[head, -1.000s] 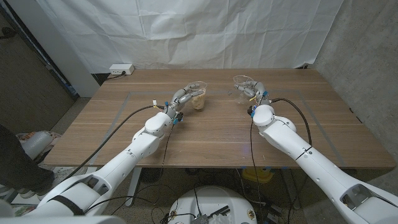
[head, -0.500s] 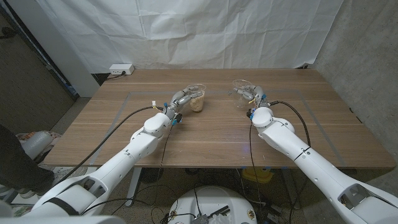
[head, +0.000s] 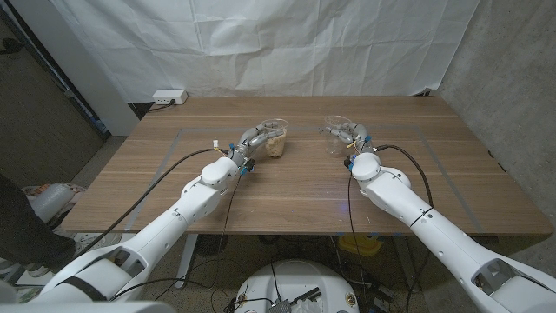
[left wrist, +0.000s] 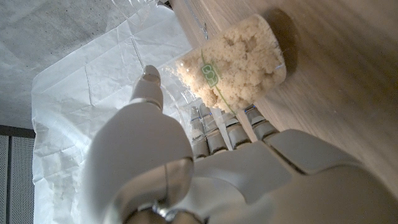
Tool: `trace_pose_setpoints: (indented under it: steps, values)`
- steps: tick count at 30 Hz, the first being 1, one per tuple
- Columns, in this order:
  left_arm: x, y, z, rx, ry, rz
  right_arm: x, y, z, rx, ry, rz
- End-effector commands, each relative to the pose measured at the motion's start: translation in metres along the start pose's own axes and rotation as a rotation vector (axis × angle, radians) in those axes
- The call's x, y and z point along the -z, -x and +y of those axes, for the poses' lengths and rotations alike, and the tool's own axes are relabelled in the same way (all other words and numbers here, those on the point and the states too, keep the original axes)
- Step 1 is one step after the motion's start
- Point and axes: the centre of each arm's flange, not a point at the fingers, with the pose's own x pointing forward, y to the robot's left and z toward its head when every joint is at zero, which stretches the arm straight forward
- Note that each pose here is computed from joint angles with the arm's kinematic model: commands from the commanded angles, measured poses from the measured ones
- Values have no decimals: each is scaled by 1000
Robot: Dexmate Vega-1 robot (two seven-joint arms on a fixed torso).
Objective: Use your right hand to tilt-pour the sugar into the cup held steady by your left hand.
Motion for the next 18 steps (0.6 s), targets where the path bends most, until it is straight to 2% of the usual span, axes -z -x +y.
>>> trace_pose_setpoints:
  steps: [1, 6, 9, 13, 18]
  values:
    - [1, 3, -1, -4, 3, 4, 7, 1, 4, 17, 80, 10]
    - [0, 3, -1, 0, -7, 9, 12, 3, 8, 28, 100, 11]
    - [-1, 3, -1, 3, -7, 9, 13, 5, 6, 34, 71, 4]
    - [-2, 2, -1, 13, -9, 9, 14, 7, 4, 39, 57, -19]
    - [-5, 1, -1, 31, -9, -3, 18, 8, 3, 13, 17, -46]
